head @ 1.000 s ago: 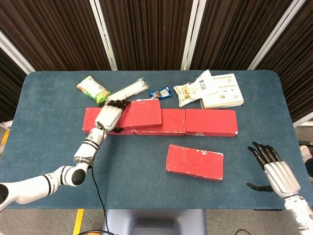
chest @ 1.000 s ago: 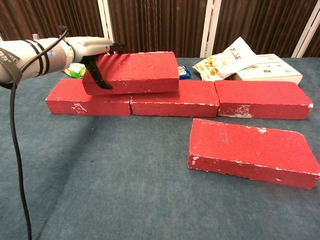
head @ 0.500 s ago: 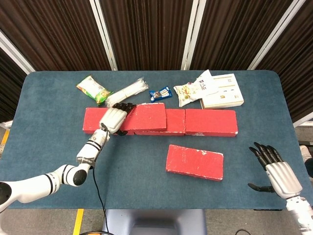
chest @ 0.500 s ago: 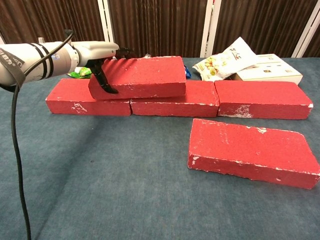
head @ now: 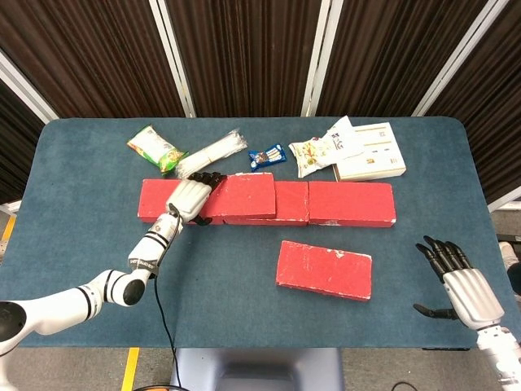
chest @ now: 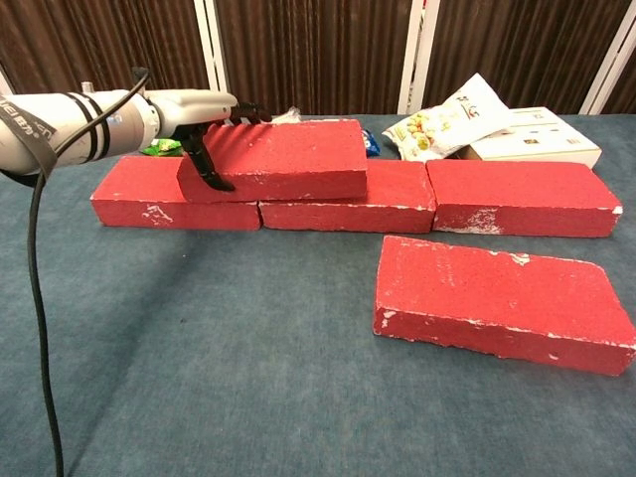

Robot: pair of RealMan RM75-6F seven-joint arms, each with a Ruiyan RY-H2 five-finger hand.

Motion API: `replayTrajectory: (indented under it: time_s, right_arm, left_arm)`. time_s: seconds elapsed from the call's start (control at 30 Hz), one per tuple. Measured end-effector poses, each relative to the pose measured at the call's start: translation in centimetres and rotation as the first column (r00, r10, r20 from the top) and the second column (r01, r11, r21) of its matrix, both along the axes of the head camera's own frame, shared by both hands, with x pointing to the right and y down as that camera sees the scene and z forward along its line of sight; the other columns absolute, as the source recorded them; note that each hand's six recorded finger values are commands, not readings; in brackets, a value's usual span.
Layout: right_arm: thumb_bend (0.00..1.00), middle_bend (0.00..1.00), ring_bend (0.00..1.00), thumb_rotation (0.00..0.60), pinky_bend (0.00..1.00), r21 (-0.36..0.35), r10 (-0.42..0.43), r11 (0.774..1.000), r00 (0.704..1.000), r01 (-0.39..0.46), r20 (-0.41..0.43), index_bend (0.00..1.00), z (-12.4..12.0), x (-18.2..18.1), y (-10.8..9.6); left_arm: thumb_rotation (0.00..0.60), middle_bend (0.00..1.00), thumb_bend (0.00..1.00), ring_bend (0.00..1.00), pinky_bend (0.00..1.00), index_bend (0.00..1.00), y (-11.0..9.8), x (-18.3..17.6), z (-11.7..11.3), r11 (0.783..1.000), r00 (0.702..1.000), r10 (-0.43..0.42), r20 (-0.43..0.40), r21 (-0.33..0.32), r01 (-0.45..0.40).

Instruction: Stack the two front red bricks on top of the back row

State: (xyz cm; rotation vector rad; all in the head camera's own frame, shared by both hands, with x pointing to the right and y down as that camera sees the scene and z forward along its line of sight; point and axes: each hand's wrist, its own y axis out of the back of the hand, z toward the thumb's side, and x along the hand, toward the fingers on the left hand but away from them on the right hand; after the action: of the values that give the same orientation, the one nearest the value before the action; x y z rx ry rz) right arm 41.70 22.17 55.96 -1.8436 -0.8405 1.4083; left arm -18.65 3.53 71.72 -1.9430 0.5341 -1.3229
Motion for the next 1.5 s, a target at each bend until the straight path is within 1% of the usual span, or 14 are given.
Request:
replayTrajectory:
  time_s: [0.1, 0.2, 0.37, 0.67, 0.83, 1.1, 1.3, 1.5]
  right_arm:
    - [0.1, 0.0, 0.0, 0.6, 0.0, -0.001, -0.003, 1.0, 1.0, 0.003, 0.003, 0.0, -0.01, -0.09, 0.05]
    - [0.1, 0.0, 0.0, 0.6, 0.0, -0.001, -0.001, 1.0, 1.0, 0.001, 0.005, 0.0, -0.03, -0.08, 0.04]
    - [0.1, 0.0, 0.0, 0.6, 0.0, 0.003, 0.006, 1.0, 1.0, -0.006, 0.004, 0.0, -0.1, 0.1, -0.08]
    - [0.1, 0.0, 0.0, 0.6, 0.0, 0.006, 0.009, 1.0, 1.0, -0.009, 0.004, 0.0, -0.19, 0.12, -0.07]
    - [0.1, 0.0, 0.0, 0.6, 0.0, 0.008, 0.008, 1.0, 1.0, -0.008, 0.001, 0.0, -0.18, 0.13, -0.05]
    - [0.1, 0.0, 0.0, 0.6, 0.0, 0.005, 0.01, 1.0, 1.0, -0.01, -0.003, 0.0, -0.01, 0.09, -0.09]
    - [0.1, 0.0, 0.0, 0.6, 0.0, 0.014, 0.019, 1.0, 1.0, -0.019, -0.002, 0.0, -0.17, 0.23, -0.17]
    - [0.1, 0.0, 0.0, 0.6, 0.0, 0.015, 0.014, 1.0, 1.0, -0.014, -0.001, 0.0, -0.15, 0.12, -0.14]
  left_arm:
    - [0.6, 0.42, 0.32, 0.28, 0.33, 0.0, 0.03, 0.0, 0.17, 1.0, 1.0, 0.006, -0.003, -0.002, -0.006]
    - [0.6, 0.34, 0.31, 0.21, 0.3, 0.0, -0.06, -0.12, 0.33, 1.0, 1.0, 0.006, -0.007, -0.003, -0.006]
    - [0.6, 0.19, 0.3, 0.1, 0.21, 0.0, -0.14, -0.28, 0.57, 1.0, 1.0, 0.005, -0.011, -0.014, -0.005]
    - [0.6, 0.08, 0.31, 0.01, 0.14, 0.0, -0.21, -0.35, 0.76, 1.0, 1.0, 0.016, -0.01, -0.019, -0.016]
    - [0.6, 0.01, 0.29, 0.0, 0.1, 0.0, -0.18, -0.56, 0.95, 0.999, 1.0, 0.029, 0.002, -0.031, -0.029]
    - [0.6, 0.0, 0.29, 0.0, 0.06, 0.0, -0.16, -0.63, 0.95, 0.999, 1.0, 0.023, -0.007, -0.034, -0.024]
    - [0.6, 0.0, 0.28, 0.0, 0.06, 0.0, 0.09, -0.59, 0.85, 0.998, 0.999, 0.03, -0.012, -0.046, -0.031]
    - [0.6, 0.0, 0.28, 0.0, 0.05, 0.0, 0.24, -0.3, 0.07, 0.999, 0.999, 0.033, -0.035, -0.028, -0.034]
